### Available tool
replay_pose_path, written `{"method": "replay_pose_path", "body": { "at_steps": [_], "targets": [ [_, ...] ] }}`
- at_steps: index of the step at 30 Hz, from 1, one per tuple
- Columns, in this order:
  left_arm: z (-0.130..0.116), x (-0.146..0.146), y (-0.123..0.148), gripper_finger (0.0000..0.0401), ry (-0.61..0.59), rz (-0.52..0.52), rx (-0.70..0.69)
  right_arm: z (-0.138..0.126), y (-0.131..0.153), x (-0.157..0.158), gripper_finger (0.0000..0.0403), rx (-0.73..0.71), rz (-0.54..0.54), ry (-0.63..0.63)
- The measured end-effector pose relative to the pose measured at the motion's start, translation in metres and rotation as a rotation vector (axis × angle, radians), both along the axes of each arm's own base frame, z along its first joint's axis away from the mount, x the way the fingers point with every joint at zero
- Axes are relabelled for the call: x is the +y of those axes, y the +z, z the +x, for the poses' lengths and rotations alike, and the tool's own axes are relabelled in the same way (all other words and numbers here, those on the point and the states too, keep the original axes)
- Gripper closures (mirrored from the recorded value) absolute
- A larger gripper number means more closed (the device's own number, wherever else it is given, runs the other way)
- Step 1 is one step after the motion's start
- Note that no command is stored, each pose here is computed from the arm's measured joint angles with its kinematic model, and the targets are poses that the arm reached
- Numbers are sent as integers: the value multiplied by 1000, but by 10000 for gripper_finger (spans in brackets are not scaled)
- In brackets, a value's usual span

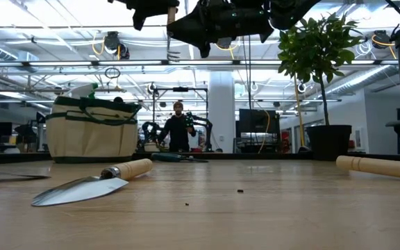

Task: Pick & Place Garden tools in Gardening bag
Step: Put the top hand rake into the gardening bag

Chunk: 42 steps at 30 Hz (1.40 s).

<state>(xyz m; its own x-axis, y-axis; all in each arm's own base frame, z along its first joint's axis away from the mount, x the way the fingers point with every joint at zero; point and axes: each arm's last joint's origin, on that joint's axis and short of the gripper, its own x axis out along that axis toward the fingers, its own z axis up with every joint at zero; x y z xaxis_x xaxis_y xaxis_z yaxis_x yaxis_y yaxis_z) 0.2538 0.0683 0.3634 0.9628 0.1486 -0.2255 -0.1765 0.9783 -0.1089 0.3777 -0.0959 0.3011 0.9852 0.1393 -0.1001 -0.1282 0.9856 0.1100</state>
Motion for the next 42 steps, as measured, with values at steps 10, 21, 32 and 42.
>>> {"method": "replay_pose_path", "body": {
  "at_steps": [10,21,32,42],
  "targets": [
    [-12,0,-4,333,91,7,94,-2,0,-6,275,0,-32,-13],
    [-44,-3,2,333,301,57,191,-9,-9,-25,224,87,10,-68],
    [-77,8,7,333,565,110,244,-11,-11,-30,226,113,23,-83],
    [-119,19,10,333,783,61,283,-12,-13,-30,226,137,31,-84]
  ]
}}
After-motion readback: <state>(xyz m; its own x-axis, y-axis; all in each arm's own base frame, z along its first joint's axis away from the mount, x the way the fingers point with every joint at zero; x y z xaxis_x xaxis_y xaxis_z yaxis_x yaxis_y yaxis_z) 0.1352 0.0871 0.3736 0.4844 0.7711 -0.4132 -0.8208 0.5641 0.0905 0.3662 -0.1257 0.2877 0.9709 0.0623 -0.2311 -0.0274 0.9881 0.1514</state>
